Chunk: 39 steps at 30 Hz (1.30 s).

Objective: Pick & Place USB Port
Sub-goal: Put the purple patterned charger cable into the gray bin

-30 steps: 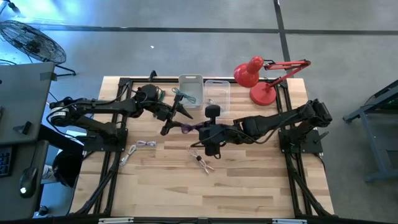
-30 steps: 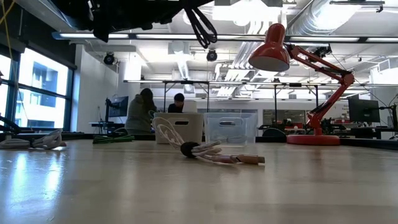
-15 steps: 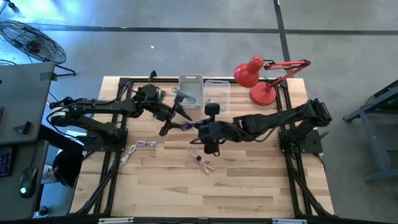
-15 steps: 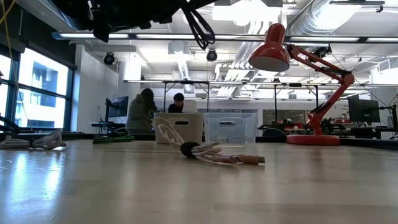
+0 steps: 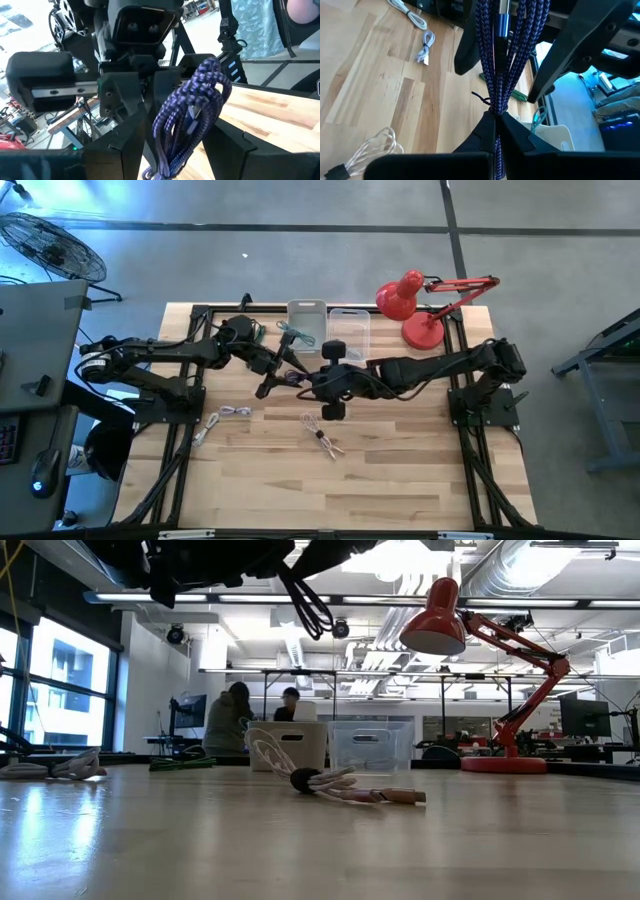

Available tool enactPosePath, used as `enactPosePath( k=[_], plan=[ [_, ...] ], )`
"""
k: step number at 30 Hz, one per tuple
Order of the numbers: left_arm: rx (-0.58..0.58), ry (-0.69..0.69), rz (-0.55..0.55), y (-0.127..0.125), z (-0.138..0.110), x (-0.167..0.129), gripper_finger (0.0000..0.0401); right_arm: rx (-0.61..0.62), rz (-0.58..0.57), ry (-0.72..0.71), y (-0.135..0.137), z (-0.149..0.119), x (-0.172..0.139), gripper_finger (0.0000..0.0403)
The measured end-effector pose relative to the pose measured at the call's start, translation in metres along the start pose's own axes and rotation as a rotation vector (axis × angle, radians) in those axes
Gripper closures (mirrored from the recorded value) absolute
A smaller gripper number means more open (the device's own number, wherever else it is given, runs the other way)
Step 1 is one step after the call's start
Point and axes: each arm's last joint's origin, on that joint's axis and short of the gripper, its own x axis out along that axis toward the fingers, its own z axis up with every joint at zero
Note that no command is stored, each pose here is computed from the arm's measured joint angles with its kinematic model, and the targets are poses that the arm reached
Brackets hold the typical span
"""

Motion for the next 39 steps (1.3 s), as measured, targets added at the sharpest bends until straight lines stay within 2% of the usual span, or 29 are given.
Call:
enactPosePath(
  k=[4,6,9,10,19,27,34,39],
  plan=[
    [0.03,0.001,-0.004,0.0,0.0,0.0,0.025,0.005,0.013,-0.013,-0.001,0.001,0.001,0.0403],
    [0.035,0.0,-0.005,0.0,0.0,0.0,0.0288,0.006,0.013,-0.014,-0.001,0.001,0.001,0.0403],
    [0.068,0.006,-0.009,-0.001,-0.001,0.0,0.0366,-0.002,0.016,-0.013,-0.001,0.001,0.001,0.0403],
    [0.07,0.008,-0.01,-0.001,-0.001,0.0,0.0376,-0.005,0.016,-0.013,-0.001,0.001,0.001,0.0403],
    [0.06,0.025,0.004,-0.001,-0.002,0.0,0.0374,0.001,0.017,-0.01,-0.001,0.0,0.001,0.0398],
    [0.005,0.074,-0.036,-0.006,-0.006,-0.003,0.0374,-0.014,0.054,0.017,0.002,-0.003,0.0,0.0352],
    [0.072,0.134,0.026,-0.009,0.015,-0.019,0.0375,-0.011,0.026,0.034,0.001,-0.004,0.0,0.0322],
    [0.141,0.299,0.142,-0.017,0.035,-0.043,0.0375,-0.023,-0.009,0.054,0.001,-0.004,-0.008,0.0303]
  ],
)
